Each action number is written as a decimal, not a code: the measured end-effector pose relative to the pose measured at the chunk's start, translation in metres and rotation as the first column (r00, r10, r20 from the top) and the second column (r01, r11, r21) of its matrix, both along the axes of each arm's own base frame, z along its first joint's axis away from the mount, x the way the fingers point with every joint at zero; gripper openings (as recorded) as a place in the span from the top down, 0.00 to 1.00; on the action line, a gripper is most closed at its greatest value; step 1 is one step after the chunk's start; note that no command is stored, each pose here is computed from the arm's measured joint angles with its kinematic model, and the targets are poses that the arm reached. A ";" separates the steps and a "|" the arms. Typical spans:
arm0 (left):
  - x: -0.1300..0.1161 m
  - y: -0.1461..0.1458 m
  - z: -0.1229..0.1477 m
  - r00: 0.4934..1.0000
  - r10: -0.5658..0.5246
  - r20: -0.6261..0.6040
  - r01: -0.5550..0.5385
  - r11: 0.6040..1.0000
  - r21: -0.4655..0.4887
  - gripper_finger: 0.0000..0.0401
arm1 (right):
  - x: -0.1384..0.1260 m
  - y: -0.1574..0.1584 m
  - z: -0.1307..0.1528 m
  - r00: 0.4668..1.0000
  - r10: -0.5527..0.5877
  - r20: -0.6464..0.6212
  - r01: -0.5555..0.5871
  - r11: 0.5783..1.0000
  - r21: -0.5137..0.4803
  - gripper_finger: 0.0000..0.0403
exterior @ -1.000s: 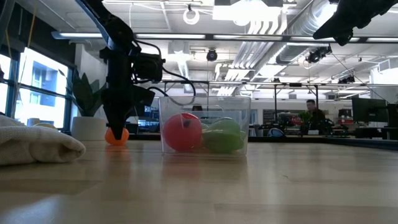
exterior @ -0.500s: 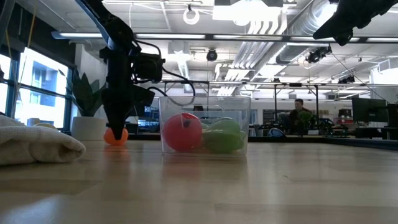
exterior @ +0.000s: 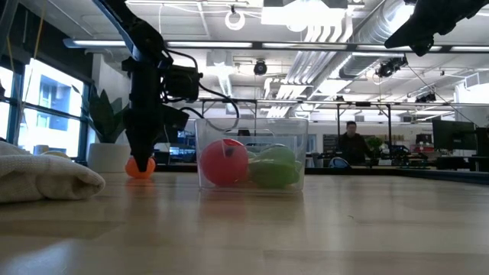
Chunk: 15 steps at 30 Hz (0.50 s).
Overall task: Pick and placing Produce into tupperware
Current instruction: Put the tangerine into the transparent bin
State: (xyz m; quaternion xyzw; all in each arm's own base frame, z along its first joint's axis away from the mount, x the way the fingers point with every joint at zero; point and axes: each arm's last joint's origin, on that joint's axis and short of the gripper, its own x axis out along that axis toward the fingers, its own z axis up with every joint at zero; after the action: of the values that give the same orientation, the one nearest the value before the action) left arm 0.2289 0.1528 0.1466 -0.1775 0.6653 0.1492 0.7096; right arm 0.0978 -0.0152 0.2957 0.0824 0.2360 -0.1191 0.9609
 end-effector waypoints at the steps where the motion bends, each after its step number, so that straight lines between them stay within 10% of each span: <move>1: 0.000 0.000 0.000 1.000 -0.003 0.000 0.003 1.000 0.001 0.42 | 0.000 0.000 0.000 1.000 0.000 0.000 0.000 1.000 0.000 1.00; 15: 0.007 0.003 0.011 0.994 -0.094 0.050 0.095 0.995 -0.028 0.44 | 0.000 0.000 0.000 1.000 0.000 0.000 0.000 1.000 0.000 1.00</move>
State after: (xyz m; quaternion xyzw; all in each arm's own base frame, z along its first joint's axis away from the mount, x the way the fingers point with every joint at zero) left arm 0.2359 0.1557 0.1580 -0.1602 0.6577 0.1009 0.7291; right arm 0.0978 -0.0152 0.2957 0.0825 0.2360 -0.1189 0.9609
